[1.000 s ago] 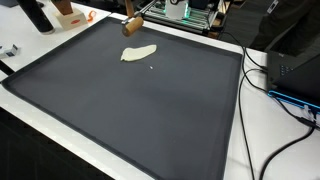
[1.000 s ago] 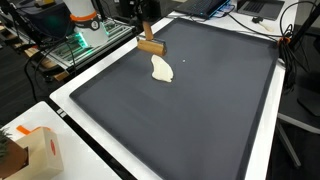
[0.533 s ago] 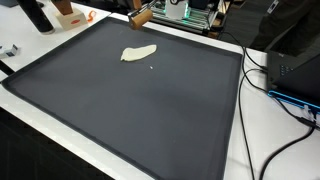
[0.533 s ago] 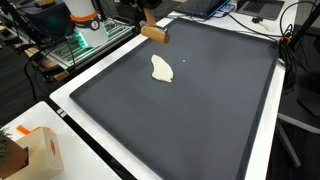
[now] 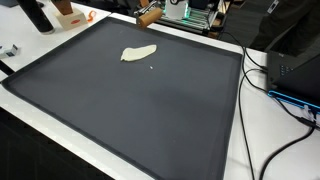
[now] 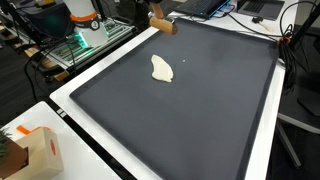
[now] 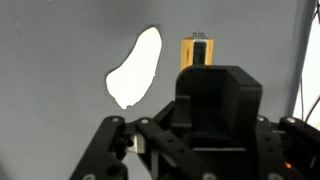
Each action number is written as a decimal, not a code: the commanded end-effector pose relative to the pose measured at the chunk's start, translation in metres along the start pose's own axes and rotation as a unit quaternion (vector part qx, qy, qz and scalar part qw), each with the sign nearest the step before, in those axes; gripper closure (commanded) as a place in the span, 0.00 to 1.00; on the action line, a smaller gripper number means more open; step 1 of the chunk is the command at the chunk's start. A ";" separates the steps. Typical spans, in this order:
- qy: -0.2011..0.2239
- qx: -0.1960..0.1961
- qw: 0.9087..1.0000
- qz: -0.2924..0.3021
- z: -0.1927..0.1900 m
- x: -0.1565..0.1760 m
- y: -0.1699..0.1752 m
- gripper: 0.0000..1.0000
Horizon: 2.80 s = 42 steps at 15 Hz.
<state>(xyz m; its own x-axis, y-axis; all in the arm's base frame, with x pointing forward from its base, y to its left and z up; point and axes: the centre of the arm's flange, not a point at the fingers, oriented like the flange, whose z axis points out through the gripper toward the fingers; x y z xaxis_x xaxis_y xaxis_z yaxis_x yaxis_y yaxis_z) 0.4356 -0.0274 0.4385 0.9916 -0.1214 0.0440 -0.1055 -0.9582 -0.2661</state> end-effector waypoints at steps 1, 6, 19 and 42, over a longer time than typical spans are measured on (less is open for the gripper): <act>0.004 0.044 0.999 0.003 0.003 -0.005 0.008 0.79; 0.015 0.069 0.998 0.000 0.015 -0.004 0.020 0.79; 0.046 0.146 0.988 -0.019 0.052 0.003 0.052 0.79; -0.003 0.161 0.985 0.058 0.092 0.019 0.060 0.79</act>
<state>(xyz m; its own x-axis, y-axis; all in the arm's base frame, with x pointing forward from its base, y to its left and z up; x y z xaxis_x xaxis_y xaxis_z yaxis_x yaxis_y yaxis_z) 0.4503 -0.0635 0.3330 0.9836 -0.1797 0.0126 -0.1437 -0.8253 -0.5462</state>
